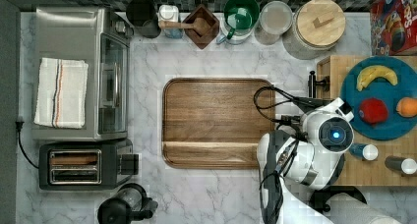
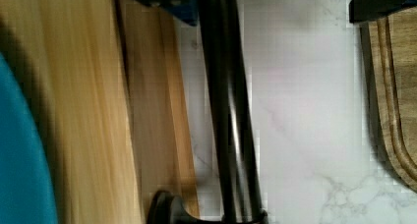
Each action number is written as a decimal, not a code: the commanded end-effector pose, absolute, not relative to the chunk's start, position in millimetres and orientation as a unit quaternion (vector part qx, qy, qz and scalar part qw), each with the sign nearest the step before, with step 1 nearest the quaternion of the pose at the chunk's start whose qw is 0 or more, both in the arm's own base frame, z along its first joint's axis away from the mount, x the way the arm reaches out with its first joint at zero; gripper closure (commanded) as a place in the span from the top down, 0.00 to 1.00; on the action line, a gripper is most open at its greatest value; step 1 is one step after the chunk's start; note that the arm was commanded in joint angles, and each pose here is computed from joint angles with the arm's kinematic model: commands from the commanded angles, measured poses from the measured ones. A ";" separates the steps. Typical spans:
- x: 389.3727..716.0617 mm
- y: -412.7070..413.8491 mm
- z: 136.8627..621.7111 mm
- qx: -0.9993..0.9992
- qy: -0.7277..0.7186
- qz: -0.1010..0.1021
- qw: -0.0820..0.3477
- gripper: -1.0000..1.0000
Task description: Open the drawer.
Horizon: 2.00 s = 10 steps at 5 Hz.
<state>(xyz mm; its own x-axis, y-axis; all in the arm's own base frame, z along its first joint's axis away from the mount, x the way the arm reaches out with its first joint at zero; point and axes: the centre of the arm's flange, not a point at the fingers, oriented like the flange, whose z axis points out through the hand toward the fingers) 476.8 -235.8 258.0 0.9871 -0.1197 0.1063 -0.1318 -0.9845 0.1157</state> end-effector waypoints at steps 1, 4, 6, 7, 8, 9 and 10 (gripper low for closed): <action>507.5 -185.7 279.6 0.996 0.018 0.083 0.038 1.00; 523.2 -65.6 259.3 0.995 0.069 0.072 -0.016 1.00; 516.4 8.6 266.6 0.996 0.058 0.051 -0.036 1.00; 513.5 27.5 272.7 0.997 0.052 0.047 -0.033 1.00; 514.8 34.2 285.8 0.998 0.045 0.029 -0.032 1.00; 514.9 34.2 285.9 0.998 0.045 0.029 -0.032 1.00; 514.8 34.2 285.7 0.998 0.045 0.029 -0.032 1.00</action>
